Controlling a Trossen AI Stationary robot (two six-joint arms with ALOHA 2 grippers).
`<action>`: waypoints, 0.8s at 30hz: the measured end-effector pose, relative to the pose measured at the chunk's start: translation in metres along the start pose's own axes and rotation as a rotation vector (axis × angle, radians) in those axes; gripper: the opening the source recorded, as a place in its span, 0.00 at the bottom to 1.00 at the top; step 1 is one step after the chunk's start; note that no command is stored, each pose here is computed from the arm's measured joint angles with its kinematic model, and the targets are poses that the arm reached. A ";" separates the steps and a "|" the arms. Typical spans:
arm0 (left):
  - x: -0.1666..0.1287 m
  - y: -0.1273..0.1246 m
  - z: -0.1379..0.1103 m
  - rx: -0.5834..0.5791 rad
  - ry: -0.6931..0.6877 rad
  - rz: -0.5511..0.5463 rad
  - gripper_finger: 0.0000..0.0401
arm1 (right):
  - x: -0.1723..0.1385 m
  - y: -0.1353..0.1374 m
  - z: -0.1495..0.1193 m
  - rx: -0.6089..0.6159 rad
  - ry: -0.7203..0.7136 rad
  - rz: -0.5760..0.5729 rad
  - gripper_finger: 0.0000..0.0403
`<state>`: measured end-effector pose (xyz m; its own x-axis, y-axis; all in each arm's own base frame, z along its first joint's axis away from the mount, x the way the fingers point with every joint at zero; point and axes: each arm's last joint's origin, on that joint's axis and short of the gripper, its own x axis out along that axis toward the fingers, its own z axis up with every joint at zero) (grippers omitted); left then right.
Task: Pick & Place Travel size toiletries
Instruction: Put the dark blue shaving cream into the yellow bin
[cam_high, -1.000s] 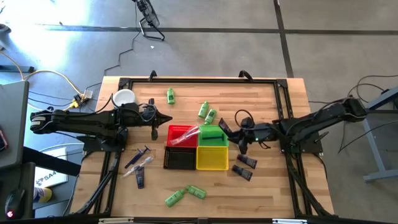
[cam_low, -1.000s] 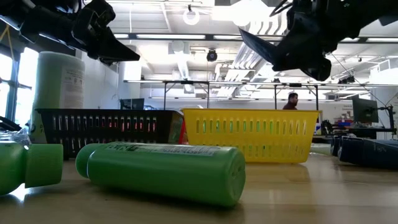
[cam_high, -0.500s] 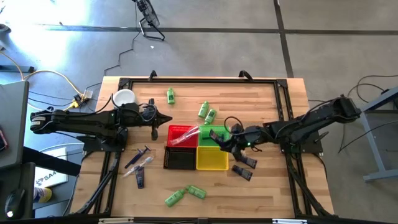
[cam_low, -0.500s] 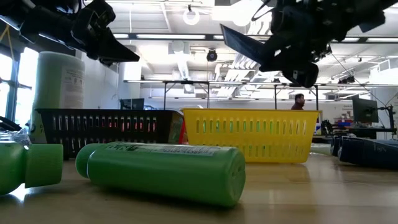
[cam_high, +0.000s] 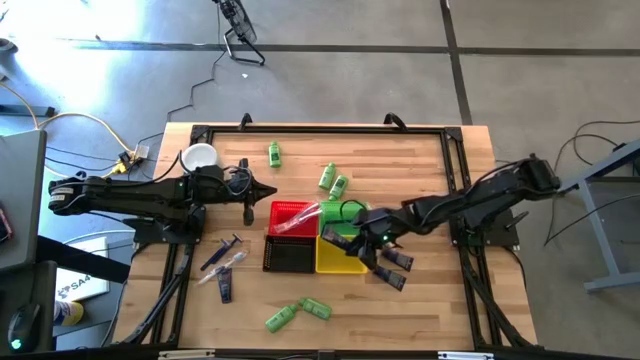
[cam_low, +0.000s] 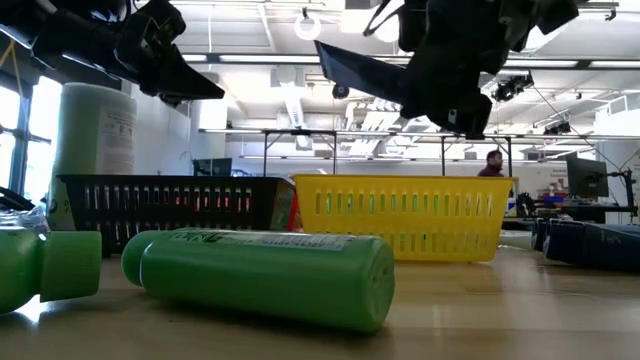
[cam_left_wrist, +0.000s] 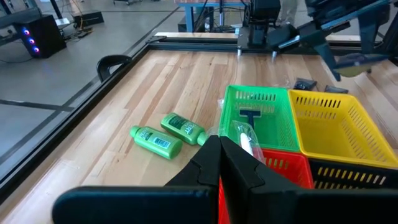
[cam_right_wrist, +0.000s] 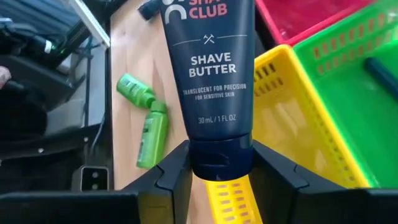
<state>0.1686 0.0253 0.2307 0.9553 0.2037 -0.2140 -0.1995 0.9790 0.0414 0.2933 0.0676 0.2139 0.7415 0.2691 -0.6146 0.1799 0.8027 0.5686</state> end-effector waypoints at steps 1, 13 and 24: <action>0.000 0.000 0.000 -0.003 0.000 0.001 0.00 | 0.002 0.002 0.000 -0.007 0.017 -0.003 0.31; 0.000 0.000 -0.002 -0.006 0.024 0.002 0.00 | 0.026 0.003 -0.016 -0.018 0.134 -0.070 0.31; 0.000 0.000 -0.005 -0.005 0.051 0.001 0.00 | 0.027 0.000 -0.028 -0.014 0.194 -0.163 0.31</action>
<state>0.1674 0.0253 0.2259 0.9427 0.2044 -0.2636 -0.2020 0.9787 0.0365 0.2955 0.0895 0.1821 0.5655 0.2319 -0.7915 0.2767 0.8507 0.4469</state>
